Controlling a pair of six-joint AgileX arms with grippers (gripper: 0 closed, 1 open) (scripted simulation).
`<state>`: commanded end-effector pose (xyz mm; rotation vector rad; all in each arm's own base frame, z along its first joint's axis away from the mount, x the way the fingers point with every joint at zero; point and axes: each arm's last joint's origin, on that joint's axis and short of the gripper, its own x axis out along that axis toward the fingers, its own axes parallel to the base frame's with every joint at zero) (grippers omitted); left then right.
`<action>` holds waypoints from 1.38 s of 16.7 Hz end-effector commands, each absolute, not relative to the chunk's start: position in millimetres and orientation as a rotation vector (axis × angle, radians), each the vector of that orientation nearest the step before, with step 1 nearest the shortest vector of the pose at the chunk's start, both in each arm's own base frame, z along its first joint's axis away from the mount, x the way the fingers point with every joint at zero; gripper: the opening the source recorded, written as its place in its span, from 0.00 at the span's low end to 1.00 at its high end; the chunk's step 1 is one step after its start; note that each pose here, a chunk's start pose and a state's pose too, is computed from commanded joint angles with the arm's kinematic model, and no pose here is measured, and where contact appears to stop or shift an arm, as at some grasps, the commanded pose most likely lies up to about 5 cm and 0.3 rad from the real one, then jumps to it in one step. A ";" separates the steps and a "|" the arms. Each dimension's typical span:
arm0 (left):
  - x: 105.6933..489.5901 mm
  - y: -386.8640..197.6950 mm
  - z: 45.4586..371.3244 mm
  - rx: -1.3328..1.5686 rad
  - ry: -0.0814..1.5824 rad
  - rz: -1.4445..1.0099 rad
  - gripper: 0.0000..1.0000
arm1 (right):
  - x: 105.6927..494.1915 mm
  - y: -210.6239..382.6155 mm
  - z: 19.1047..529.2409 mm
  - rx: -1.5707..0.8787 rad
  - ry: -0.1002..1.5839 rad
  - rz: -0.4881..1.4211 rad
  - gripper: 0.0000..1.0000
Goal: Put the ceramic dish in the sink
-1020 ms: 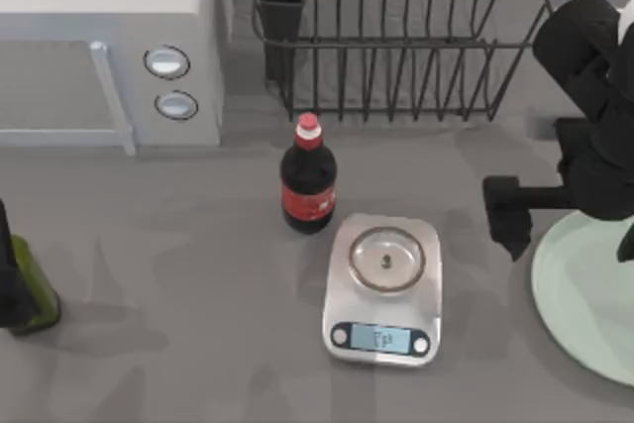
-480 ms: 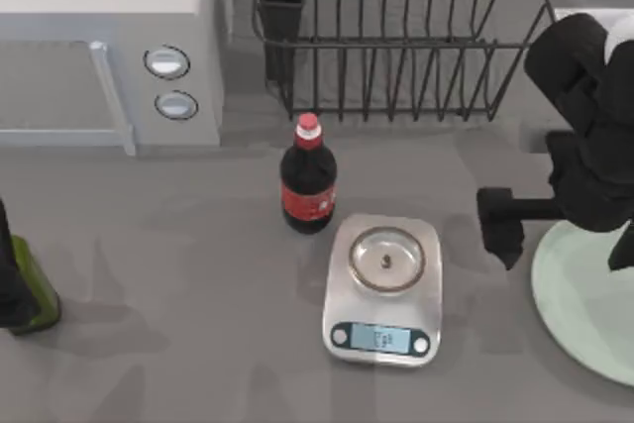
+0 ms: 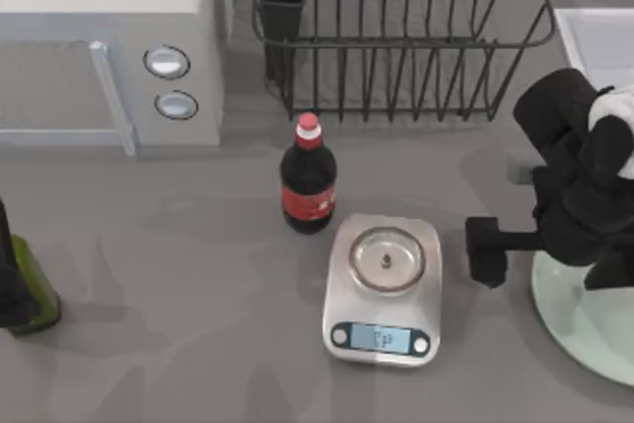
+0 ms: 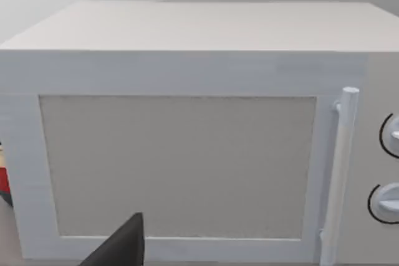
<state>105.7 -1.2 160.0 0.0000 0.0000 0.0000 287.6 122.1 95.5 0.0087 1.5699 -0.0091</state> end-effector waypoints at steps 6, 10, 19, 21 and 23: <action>105.7 -1.2 160.0 0.000 0.000 0.000 1.00 | 287.3 122.5 93.9 0.008 1.571 -0.008 0.85; 105.7 -1.2 160.0 0.000 0.000 0.000 1.00 | 287.3 122.5 93.9 0.008 1.571 -0.008 0.55; 105.7 -1.2 160.0 0.000 0.000 0.000 1.00 | 287.3 122.5 93.9 0.008 1.571 -0.008 0.00; 105.7 -1.2 160.0 0.000 0.000 0.000 1.00 | 287.3 122.5 93.9 0.008 1.571 -0.008 0.00; 105.7 -1.2 160.0 0.000 0.000 0.000 1.00 | 287.3 122.5 93.9 0.008 1.571 -0.008 0.00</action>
